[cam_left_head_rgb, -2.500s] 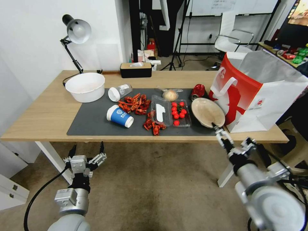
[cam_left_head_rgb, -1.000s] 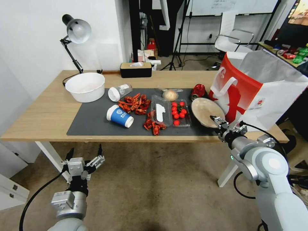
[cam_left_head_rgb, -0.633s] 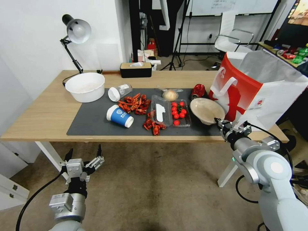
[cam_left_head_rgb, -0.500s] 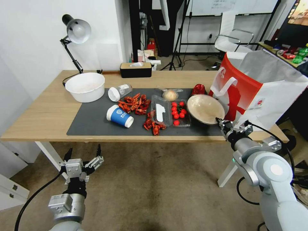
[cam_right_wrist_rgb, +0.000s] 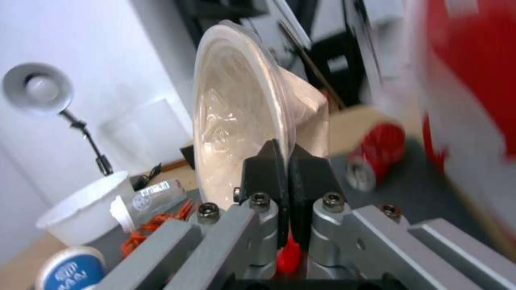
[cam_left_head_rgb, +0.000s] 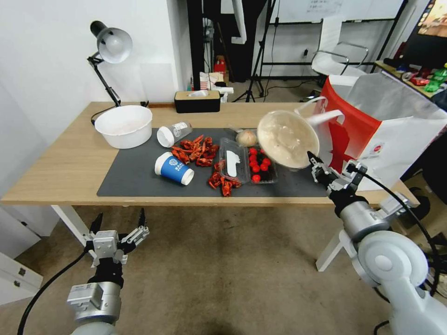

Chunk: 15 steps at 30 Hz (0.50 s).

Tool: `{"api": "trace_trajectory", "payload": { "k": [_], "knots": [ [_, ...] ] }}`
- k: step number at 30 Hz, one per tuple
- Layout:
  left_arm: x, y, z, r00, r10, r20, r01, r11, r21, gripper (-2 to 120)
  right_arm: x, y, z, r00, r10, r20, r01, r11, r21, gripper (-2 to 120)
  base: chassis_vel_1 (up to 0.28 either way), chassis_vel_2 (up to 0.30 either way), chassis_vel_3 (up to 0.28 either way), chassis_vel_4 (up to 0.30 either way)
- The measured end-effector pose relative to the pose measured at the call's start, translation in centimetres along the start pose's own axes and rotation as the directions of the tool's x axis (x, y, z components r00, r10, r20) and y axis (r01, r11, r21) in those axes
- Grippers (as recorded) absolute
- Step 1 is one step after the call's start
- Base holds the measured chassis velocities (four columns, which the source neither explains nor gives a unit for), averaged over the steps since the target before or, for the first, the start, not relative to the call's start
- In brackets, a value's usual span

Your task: Pick up the trash from the table and place it into the takeout bag.

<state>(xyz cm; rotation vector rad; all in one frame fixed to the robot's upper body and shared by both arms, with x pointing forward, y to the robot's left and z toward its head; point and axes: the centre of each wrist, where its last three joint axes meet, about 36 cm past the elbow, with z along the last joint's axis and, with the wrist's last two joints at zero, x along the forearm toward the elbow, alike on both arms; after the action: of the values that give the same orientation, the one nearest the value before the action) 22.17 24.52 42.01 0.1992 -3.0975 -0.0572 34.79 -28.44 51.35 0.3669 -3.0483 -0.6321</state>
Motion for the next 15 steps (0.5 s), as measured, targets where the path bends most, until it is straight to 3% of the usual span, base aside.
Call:
{"api": "trace_trajectory", "payload": {
  "k": [1, 5, 7, 9, 12, 15],
  "knots": [
    [0.0, 0.0, 0.1, 1.000, 0.001, 0.001, -0.001, 1.000, 0.000, 100, 0.1, 0.1, -0.5, 0.998, -0.031, 0.057, 0.026, 0.995, 0.092, 0, 0.000, 0.000, 0.000, 0.000],
    [0.0, 0.1, 0.1, 1.000, -0.001, 0.005, 0.001, 1.000, -0.002, 100, 0.1, 0.2, -2.8, 0.984, -0.044, 0.170, 0.016, 0.986, 0.167, 0, 0.000, 0.000, 0.000, 0.000],
    [0.1, 0.3, 0.0, 1.000, -0.005, 0.009, 0.005, 1.000, -0.004, 100, 0.0, -0.7, -6.2, 0.959, 0.004, 0.284, -0.060, 0.980, 0.188, 0, 0.000, 0.000, 0.000, 0.000],
    [0.1, 0.3, 0.0, 1.000, -0.005, 0.009, 0.005, 1.000, -0.003, 100, 0.0, -1.2, -7.4, 0.949, 0.032, 0.312, -0.098, 0.975, 0.199, 0, 0.000, 0.000, 0.000, 0.000],
    [0.1, 0.1, 0.1, 1.000, -0.003, 0.009, 0.003, 1.000, 0.002, 100, 0.0, -3.4, -12.0, 0.893, 0.169, 0.418, -0.289, 0.927, 0.242, 0, 0.000, 0.000, 0.000, 0.000],
    [0.0, -0.1, 0.2, 1.000, 0.002, 0.010, -0.002, 1.000, 0.007, 100, -0.1, -5.2, -14.3, 0.868, 0.231, 0.439, -0.368, 0.894, 0.257, 0, 0.000, 0.000, 0.000, 0.000]
  ]
}}
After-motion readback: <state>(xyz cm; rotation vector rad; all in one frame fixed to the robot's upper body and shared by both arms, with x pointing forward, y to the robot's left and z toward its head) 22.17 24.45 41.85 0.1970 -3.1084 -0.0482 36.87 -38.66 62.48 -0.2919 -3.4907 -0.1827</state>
